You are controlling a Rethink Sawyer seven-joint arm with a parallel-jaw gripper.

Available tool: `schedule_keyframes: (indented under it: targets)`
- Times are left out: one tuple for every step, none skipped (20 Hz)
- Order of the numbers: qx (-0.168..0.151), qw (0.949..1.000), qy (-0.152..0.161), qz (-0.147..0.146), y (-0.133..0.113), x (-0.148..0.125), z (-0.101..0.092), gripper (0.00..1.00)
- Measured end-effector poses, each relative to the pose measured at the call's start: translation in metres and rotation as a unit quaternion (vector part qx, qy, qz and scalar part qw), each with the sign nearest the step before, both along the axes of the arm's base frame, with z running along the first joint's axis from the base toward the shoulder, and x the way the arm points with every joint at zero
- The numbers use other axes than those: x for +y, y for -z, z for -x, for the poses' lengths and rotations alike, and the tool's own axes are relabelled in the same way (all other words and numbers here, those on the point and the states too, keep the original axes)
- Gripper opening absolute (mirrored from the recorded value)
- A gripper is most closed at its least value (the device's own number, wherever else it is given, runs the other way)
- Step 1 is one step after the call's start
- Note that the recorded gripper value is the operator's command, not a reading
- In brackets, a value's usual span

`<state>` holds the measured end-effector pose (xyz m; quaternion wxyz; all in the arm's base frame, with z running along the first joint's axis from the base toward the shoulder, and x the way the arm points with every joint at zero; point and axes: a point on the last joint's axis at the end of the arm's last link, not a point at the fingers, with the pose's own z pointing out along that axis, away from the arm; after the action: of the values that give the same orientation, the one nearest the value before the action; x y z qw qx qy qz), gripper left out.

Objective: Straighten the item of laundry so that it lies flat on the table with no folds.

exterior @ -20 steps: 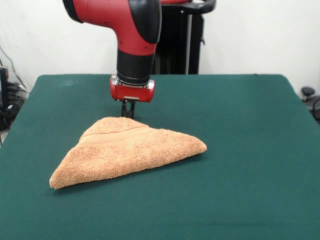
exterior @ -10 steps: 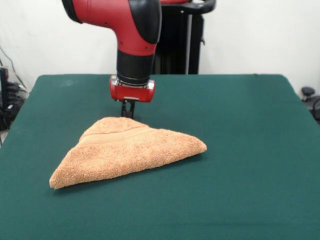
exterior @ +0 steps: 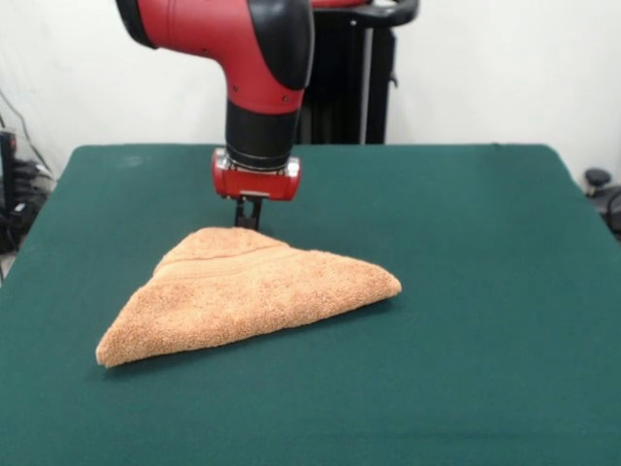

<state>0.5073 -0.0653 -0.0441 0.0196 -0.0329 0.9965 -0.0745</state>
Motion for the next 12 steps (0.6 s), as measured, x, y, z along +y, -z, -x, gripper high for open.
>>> schedule_keyframes:
  targets:
    - [0.003,1.0,0.0,0.0,0.0001,0.0,-0.0007,0.0]
    - [0.007,1.0,0.0,0.0,0.0001,0.0001,-0.0022,0.0]
    - [0.009,1.0,-0.001,0.001,0.0001,0.0001,-0.0027,0.0]
    - [0.01,0.9999,-0.001,0.001,0.0001,0.0002,-0.0033,0.0]
    - [0.012,0.9999,-0.001,0.001,0.0001,0.0002,-0.0038,0.0]
    - [0.014,0.9999,-0.001,0.001,0.0003,0.0003,-0.0047,0.0]
    - [0.018,0.9998,-0.002,0.002,0.0002,0.0005,-0.0059,0.0]
    - [0.021,0.9998,-0.002,0.002,0.0002,0.0006,-0.0065,0.0]
    - [0.023,0.9997,-0.002,0.002,0.0002,0.0007,-0.0072,0.0]
    - [0.025,0.9997,-0.003,0.003,0.0003,0.0008,-0.0079,0.0]
    - [0.031,0.9995,-0.004,0.005,0.0003,0.0015,-0.0093,0.0]
    - [0.034,0.9994,-0.005,0.006,0.0004,0.0017,-0.0102,0.0]
